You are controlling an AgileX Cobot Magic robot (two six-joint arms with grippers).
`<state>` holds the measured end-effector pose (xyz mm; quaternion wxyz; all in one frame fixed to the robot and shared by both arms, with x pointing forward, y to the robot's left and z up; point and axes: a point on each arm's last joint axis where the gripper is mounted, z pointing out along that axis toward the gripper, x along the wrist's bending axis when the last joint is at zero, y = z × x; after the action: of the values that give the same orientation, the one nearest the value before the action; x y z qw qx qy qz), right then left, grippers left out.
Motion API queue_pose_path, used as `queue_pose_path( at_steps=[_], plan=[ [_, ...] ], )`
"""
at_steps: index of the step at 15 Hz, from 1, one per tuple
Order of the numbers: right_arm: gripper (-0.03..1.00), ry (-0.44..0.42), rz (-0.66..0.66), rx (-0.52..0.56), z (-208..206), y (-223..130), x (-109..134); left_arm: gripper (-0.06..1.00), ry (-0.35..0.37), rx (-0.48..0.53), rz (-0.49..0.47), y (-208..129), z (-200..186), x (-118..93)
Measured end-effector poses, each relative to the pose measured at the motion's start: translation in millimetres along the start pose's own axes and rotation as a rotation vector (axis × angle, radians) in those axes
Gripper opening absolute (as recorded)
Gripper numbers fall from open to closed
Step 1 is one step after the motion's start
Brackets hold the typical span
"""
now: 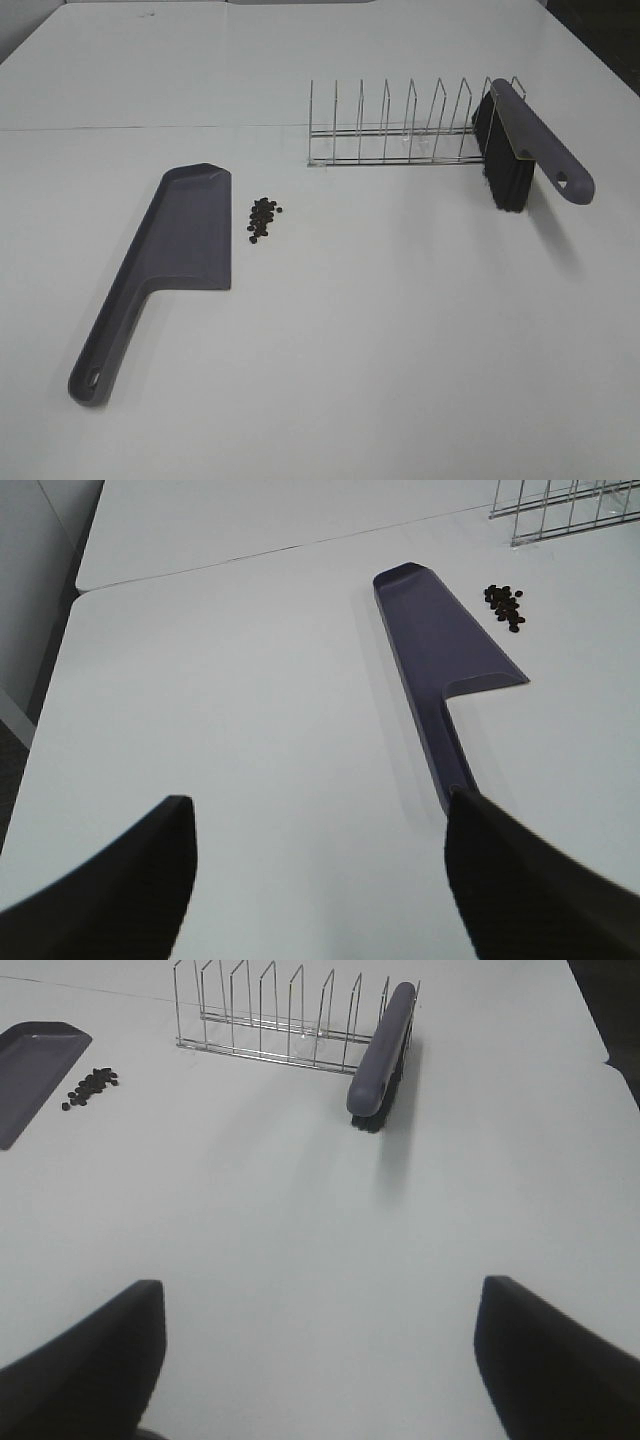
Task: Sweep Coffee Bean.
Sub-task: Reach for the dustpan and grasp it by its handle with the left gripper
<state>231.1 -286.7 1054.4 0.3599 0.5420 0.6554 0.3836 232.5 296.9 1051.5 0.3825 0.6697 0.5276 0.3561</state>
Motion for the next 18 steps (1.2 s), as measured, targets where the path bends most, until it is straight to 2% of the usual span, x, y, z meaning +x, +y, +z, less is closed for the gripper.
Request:
queue_pose_path(
  at_steps=[18],
  plan=[
    [0.71, 0.000, 0.000, 0.000, 0.0, 0.0, 0.0, 0.65, 0.000, 0.000, 0.000, 0.0, 0.0, 0.0]
  ],
)
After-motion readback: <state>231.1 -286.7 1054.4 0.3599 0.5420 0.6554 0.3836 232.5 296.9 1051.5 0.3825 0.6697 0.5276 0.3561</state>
